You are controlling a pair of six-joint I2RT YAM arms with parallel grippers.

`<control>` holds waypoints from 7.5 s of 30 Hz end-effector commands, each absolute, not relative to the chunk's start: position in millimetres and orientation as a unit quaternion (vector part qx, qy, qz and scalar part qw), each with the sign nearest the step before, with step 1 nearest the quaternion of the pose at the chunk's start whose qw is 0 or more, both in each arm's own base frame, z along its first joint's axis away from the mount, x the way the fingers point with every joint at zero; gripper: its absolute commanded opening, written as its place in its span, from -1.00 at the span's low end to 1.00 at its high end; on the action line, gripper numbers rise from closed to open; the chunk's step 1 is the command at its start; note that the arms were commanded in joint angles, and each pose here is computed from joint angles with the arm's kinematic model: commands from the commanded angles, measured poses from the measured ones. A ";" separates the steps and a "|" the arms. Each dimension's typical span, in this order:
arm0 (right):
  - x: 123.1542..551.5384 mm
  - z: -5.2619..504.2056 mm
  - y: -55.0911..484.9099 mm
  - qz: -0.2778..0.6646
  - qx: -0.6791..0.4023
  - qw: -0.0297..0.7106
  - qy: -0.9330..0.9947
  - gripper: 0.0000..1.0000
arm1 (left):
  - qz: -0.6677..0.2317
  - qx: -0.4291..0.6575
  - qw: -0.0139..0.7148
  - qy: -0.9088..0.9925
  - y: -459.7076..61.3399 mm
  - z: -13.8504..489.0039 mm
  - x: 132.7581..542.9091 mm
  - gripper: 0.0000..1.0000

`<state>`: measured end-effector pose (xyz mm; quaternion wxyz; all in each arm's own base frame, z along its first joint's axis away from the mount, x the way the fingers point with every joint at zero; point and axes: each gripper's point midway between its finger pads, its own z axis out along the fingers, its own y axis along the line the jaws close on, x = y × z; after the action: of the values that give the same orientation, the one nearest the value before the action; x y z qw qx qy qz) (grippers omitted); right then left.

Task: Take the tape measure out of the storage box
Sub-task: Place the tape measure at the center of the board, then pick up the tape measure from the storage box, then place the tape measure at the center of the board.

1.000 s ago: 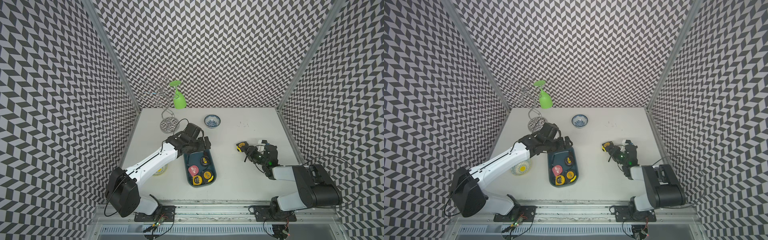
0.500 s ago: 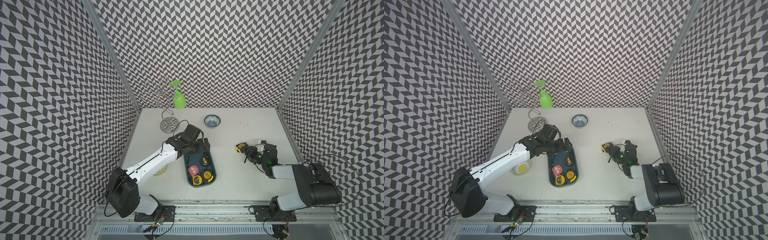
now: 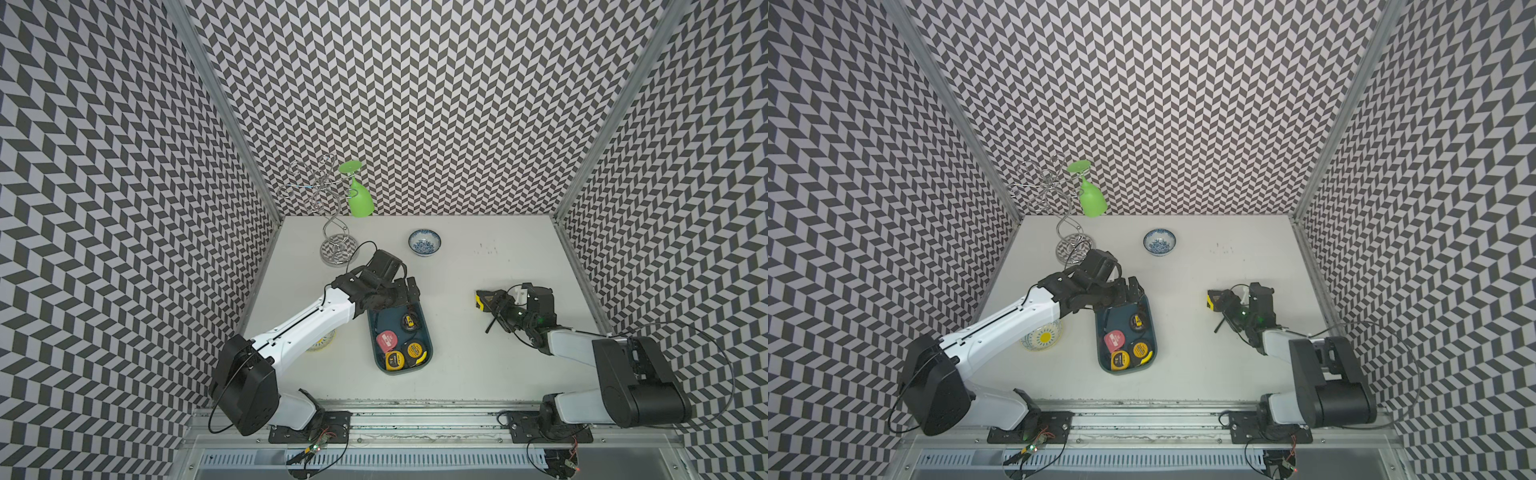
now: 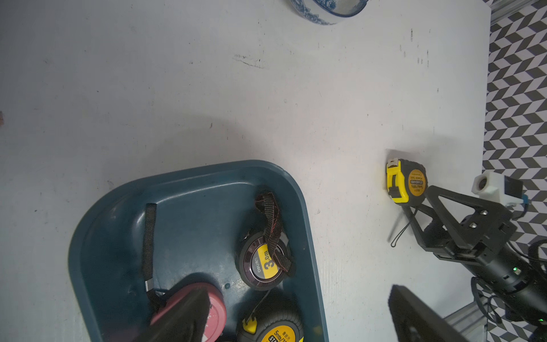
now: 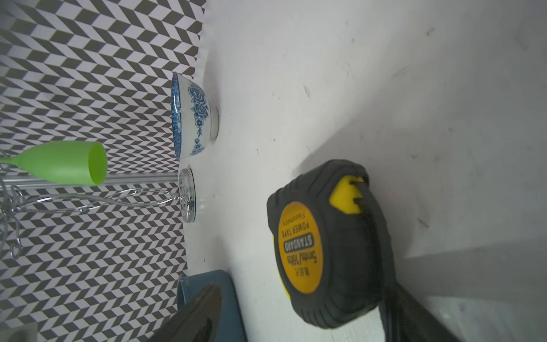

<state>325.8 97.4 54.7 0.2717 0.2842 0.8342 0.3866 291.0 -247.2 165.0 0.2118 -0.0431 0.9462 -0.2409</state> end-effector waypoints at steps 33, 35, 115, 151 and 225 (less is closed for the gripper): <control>293.0 112.6 60.8 0.257 0.262 0.308 0.878 0.99 | -0.127 -0.003 0.113 0.985 -250.4 75.8 260.5 0.59; 292.4 111.8 61.1 0.258 0.263 0.307 0.878 0.99 | -0.127 -0.005 0.113 0.985 -249.4 73.5 259.7 0.59; 292.3 95.6 70.3 0.284 0.263 0.293 0.874 0.99 | -0.126 -0.099 0.045 0.986 -253.6 35.2 285.2 -0.33; 274.0 253.4 249.5 0.497 -0.113 0.390 0.767 0.99 | -0.393 -0.174 0.183 0.884 -291.7 246.1 314.4 -1.00; 370.8 126.4 242.0 0.499 0.106 0.290 0.810 -0.99 | -0.332 -0.181 0.221 0.899 -213.6 217.0 296.3 0.99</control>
<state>361.1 230.1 107.1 0.2819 0.1148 0.8385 0.4520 298.1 -223.4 211.2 0.2037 -0.1891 0.8979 -0.3415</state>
